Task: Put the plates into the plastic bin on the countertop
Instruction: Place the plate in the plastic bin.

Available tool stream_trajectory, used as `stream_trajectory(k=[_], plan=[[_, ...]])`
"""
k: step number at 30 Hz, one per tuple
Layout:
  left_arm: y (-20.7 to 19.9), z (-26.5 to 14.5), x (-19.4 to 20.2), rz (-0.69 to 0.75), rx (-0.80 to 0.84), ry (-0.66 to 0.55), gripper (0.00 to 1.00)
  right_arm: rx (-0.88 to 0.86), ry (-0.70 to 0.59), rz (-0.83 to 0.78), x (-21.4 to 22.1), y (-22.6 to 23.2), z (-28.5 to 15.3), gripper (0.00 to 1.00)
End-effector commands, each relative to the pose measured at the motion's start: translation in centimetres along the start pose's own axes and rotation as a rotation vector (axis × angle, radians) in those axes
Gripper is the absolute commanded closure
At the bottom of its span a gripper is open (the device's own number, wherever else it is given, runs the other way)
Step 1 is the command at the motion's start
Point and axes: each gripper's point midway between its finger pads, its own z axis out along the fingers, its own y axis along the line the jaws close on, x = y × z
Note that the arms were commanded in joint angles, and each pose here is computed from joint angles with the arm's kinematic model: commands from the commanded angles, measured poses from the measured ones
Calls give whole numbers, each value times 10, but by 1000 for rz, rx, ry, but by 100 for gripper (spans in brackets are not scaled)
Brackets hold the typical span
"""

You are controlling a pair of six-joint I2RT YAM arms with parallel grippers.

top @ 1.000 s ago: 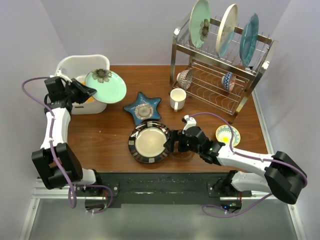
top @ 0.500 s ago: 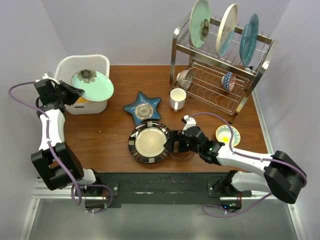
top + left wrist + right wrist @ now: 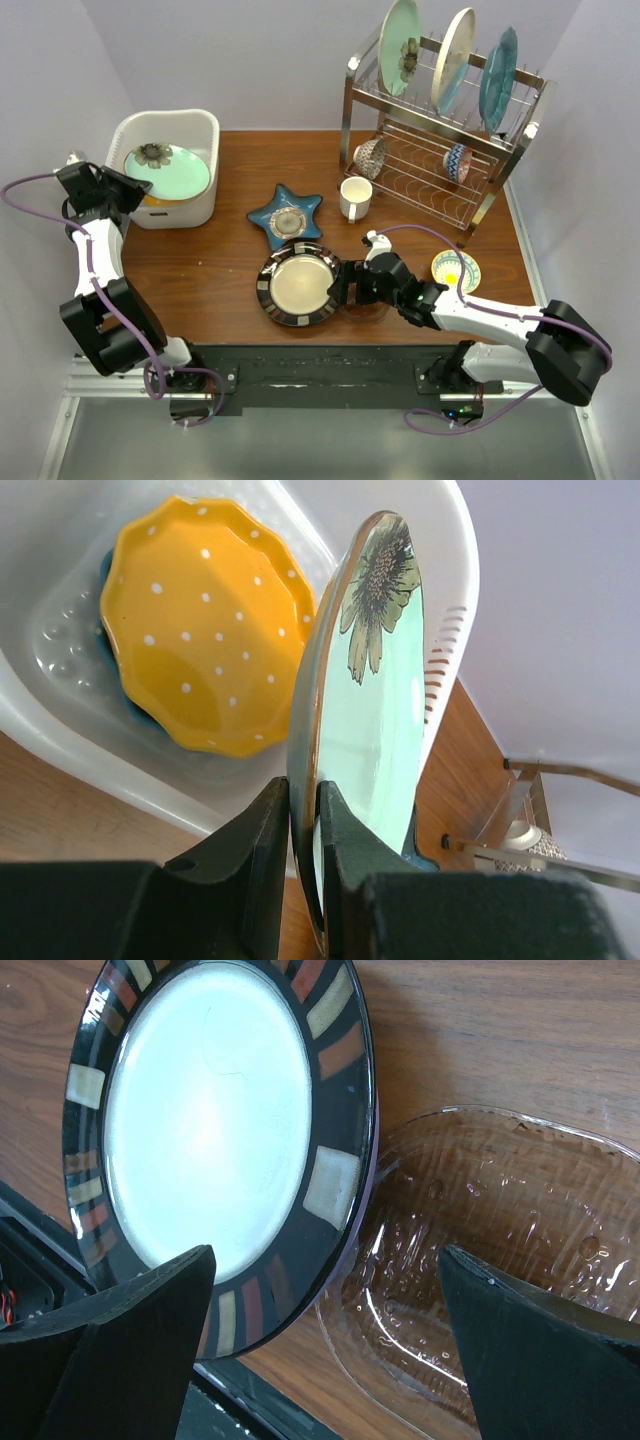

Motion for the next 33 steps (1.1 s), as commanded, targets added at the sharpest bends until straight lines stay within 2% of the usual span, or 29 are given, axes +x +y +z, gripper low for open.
stream_trajectory(k=[1,19,33], plan=[[-15,1,-35,31,54,-116,100,-25,-28,-14,-13,12,2,4],[-8,25,-40,-3,62,-111,100,-35,-11,-12,-11,15,7,4],[21,60,-20,29,27,-12,100,-24,-7,-11,-12,14,9,4]])
